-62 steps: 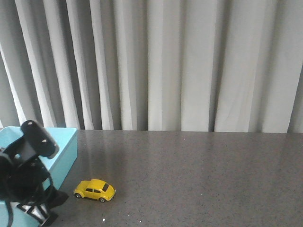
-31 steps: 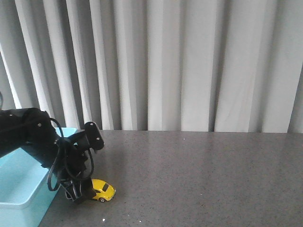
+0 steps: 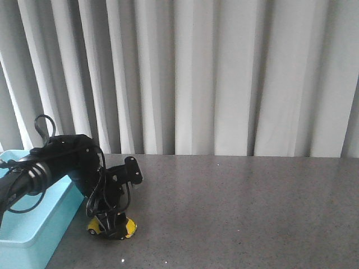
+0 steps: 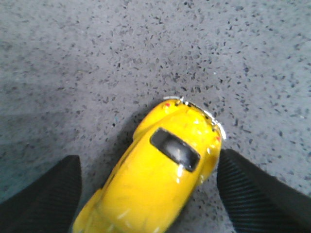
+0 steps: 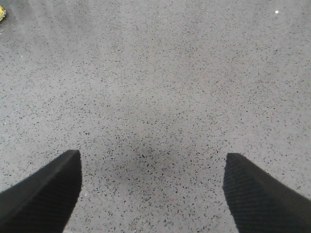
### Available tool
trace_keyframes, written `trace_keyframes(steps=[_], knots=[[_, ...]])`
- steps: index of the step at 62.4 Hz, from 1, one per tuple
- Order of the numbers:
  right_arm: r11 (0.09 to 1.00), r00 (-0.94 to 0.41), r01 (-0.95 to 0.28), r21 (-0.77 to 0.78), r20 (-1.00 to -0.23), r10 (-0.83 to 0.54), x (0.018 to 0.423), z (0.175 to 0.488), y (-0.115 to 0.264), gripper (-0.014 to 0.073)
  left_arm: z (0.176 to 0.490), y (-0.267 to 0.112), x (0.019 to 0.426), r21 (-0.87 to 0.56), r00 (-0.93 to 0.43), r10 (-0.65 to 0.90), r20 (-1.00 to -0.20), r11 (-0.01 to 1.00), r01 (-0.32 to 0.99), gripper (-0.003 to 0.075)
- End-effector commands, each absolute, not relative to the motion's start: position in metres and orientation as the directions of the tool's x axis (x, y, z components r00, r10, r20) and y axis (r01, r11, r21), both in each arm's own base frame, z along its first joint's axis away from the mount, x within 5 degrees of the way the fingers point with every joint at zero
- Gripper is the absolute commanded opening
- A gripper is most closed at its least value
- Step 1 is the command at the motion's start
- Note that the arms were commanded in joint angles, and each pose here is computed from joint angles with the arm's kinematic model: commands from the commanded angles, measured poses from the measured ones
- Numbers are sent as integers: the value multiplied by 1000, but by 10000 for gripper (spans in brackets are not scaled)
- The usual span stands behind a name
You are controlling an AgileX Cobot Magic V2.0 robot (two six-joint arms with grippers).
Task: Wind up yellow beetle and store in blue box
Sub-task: 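Lower the left gripper onto the yellow car beside the box, then close the left gripper on the car and lift it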
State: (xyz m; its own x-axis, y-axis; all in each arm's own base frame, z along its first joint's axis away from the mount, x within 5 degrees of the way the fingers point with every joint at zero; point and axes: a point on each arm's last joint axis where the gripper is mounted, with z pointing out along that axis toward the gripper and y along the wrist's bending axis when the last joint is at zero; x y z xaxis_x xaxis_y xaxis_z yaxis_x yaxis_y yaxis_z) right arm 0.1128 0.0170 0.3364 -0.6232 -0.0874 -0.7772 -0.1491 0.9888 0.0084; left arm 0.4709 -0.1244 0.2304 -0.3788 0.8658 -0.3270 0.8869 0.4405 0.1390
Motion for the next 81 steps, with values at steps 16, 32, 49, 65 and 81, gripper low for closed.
trace_keyframes(steps=[16,32,49,65,81], knots=[[989,-558,-146,-4,-826,-85,115,348,16,578,256,-130,472,138,-361,864,-352,429,893,557],[989,-558,-146,-4,-826,-85,115,348,16,578,256,-126,473,162,-369,873,-320,434,886,457],[989,-558,-146,-4,-826,-85,115,348,16,578,266,-129,470,130,-407,834,-373,481,867,323],[989,-558,-146,-4,-826,-85,115,348,16,578,308,-133,455,103,-428,760,-489,537,837,282],[989,-558,-146,-4,-826,-85,115,348,16,578,356,-126,434,129,-454,696,-556,613,780,282]])
